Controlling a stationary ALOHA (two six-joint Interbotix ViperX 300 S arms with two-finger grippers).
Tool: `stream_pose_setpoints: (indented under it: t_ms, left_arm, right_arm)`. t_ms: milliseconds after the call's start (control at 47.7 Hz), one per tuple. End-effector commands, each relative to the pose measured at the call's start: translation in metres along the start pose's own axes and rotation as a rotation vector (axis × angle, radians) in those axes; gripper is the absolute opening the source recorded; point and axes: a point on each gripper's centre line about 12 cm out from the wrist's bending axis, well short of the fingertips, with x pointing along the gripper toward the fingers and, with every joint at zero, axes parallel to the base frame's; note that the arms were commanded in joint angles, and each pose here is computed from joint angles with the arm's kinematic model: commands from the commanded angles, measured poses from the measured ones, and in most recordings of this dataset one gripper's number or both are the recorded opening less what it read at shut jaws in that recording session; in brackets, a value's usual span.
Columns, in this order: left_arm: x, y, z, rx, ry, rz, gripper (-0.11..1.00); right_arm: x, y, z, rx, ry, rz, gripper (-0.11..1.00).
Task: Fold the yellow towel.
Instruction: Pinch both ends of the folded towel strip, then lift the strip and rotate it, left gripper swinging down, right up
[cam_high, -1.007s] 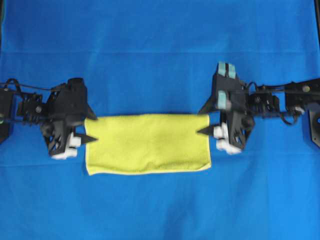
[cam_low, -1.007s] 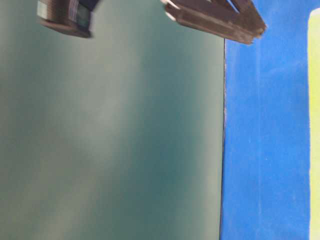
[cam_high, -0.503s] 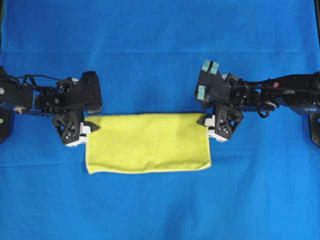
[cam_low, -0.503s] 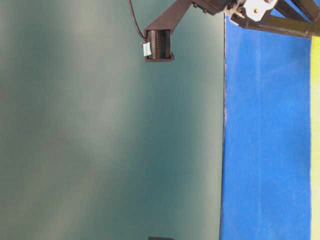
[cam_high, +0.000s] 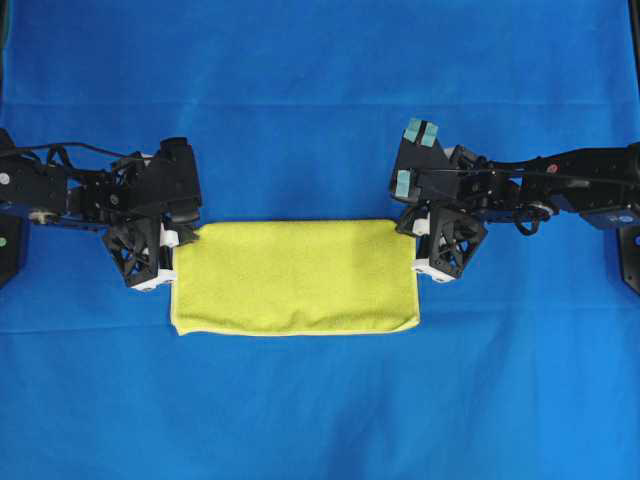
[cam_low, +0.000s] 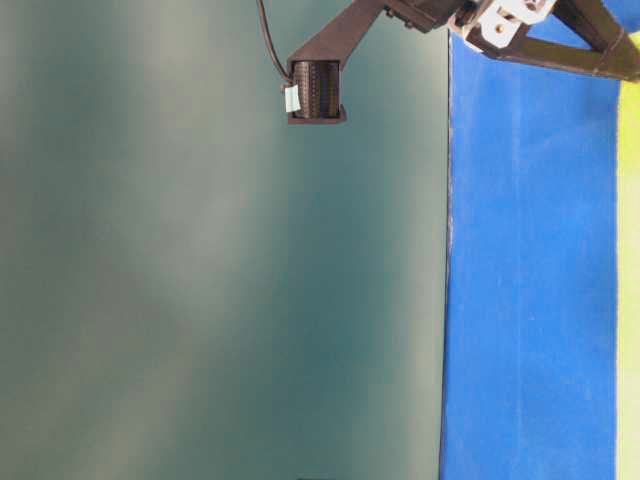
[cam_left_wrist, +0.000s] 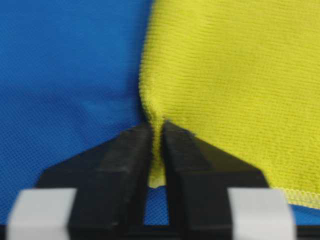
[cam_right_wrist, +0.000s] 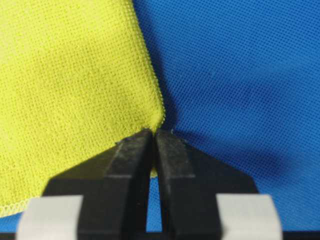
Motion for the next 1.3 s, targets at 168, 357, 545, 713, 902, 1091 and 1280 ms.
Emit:
stream_pose_setpoints:
  t_ms: [168,357,545,713,902,1091,1280]
  left_arm:
    - [-0.008,-0.002,0.012,0.005,-0.006,-0.002,0.02]
    - [-0.024,-0.004,0.024,-0.001,-0.006,-0.004,0.02]
    - [-0.067,-0.014,0.054,0.005,-0.114,-0.034,0.02]
    - [-0.106,-0.030,0.070,0.042,-0.241,-0.089,0.02]
    - [-0.123,-0.044,0.073,0.074,-0.295,-0.135,0.02]
    - [-0.123,-0.049,0.074,0.079,-0.309,-0.148,0.02]
    - [-0.124,-0.055,0.077,0.092,-0.346,-0.169,0.02]
  right_arm:
    - [-0.010,0.001,0.012,0.007,-0.047,0.007,0.02]
    - [-0.030,0.005,0.024,0.006,-0.085,0.026,0.02]
    - [-0.063,0.013,0.042,0.000,-0.119,0.056,0.02]
    - [-0.099,0.019,0.062,-0.019,-0.196,0.083,0.02]
    - [-0.127,0.021,0.072,-0.055,-0.261,0.088,0.02]
    - [-0.128,0.013,0.074,-0.040,-0.272,0.071,0.02]
    - [-0.127,0.004,0.075,-0.022,-0.278,0.050,0.02]
